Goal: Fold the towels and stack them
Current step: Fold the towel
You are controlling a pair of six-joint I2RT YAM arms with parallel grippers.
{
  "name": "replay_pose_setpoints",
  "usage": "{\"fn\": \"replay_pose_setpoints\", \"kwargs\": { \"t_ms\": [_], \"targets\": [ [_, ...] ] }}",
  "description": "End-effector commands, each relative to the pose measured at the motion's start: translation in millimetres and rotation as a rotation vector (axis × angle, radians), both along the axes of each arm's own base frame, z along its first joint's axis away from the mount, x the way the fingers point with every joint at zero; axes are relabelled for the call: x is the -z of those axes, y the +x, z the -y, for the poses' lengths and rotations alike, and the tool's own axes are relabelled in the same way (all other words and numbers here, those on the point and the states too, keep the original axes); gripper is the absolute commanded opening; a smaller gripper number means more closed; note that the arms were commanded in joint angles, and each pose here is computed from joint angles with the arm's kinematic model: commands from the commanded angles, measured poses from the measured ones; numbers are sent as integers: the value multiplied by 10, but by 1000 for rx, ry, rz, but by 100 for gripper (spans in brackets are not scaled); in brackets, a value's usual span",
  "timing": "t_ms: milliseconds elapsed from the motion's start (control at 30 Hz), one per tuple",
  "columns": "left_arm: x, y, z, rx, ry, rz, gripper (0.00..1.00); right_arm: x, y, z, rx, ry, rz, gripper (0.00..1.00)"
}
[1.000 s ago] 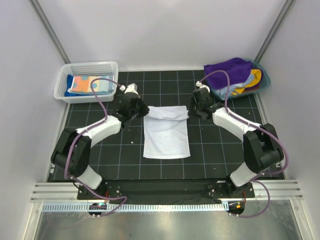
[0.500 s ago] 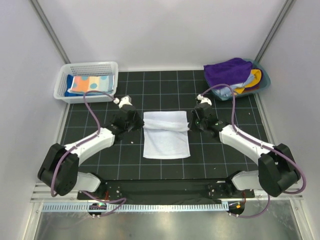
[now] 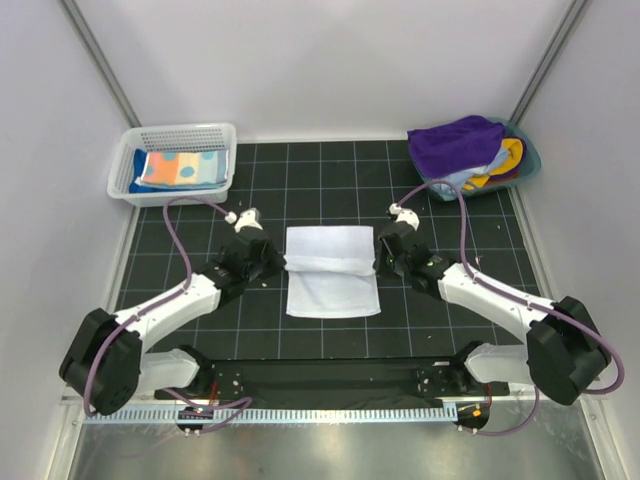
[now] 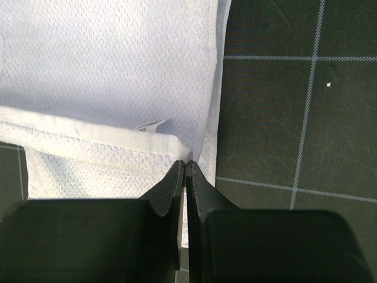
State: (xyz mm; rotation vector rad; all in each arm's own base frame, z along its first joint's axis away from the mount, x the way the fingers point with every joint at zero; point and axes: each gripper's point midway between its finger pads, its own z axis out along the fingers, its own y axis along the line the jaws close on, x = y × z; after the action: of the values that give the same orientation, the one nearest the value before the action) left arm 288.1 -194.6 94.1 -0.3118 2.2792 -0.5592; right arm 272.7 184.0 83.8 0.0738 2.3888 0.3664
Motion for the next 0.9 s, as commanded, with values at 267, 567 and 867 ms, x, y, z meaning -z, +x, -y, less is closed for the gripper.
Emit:
{"fn": "replay_pose_setpoints", "kwargs": {
  "t_ms": [267, 567, 867],
  "targets": [
    [-64, -223, 11, 57, -42, 15, 0, -76, -98, 107, 85, 6, 48, 1],
    [127, -382, 41, 81, -32, -37, 0, 112, -201, 132, 91, 7, 17, 1],
    [318, -451, 25, 68, -10, -84, 0, 312, -290, 142, 88, 6, -16, 1]
  ]
}}
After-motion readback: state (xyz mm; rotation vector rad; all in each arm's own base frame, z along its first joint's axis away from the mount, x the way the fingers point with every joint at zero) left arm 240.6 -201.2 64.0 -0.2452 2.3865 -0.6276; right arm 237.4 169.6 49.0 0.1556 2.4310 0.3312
